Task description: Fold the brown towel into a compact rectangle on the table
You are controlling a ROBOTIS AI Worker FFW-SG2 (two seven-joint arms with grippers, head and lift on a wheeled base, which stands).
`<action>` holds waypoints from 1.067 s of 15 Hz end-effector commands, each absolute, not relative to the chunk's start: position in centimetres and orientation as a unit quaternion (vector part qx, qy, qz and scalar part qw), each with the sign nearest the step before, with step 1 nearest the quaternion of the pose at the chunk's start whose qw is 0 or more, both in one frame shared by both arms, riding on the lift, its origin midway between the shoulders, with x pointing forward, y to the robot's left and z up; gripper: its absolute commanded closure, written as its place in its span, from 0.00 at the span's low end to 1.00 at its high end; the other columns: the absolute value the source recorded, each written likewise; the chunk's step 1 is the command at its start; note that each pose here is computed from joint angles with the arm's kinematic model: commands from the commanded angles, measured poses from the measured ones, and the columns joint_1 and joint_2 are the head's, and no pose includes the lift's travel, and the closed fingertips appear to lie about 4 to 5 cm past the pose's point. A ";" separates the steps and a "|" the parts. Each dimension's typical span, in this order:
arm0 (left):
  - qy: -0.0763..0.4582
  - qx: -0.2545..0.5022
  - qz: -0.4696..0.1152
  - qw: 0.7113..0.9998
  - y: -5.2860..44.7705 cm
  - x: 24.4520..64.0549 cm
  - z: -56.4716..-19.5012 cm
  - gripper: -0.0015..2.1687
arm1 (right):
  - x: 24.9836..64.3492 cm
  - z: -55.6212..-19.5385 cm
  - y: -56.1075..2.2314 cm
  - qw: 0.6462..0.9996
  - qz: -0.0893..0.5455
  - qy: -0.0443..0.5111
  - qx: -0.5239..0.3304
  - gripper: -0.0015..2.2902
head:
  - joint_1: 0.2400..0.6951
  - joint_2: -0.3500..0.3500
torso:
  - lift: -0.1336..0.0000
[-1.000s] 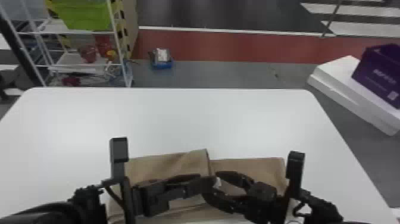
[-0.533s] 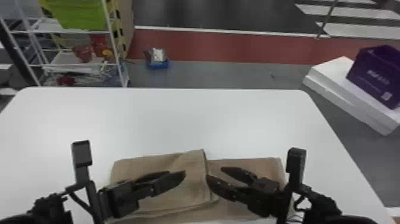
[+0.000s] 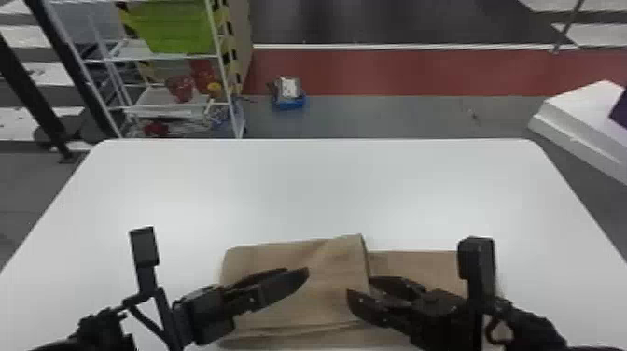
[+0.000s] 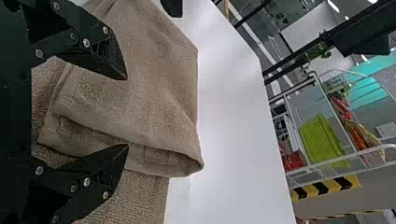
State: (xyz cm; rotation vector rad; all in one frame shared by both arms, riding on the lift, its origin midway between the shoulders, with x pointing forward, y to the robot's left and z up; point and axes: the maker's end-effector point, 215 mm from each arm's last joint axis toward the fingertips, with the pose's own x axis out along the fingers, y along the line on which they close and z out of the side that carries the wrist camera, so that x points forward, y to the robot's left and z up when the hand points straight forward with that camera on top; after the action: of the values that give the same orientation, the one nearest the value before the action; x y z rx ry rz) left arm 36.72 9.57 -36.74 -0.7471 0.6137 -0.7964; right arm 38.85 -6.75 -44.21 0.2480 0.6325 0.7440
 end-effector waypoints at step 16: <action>0.272 -0.374 -0.382 0.800 10.3 36.2 -35.7 0.12 | 40.5 -46.3 -7.3 0.876 0.317 0.354 0.080 0.25 | 1.00 0.56 | 0.07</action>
State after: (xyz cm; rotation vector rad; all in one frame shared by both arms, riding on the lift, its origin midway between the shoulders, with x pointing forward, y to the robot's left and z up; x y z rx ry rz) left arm 36.18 10.40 -35.84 -0.7973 0.5861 -0.8169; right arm 40.72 -7.33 -45.85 0.1645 0.7133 0.6635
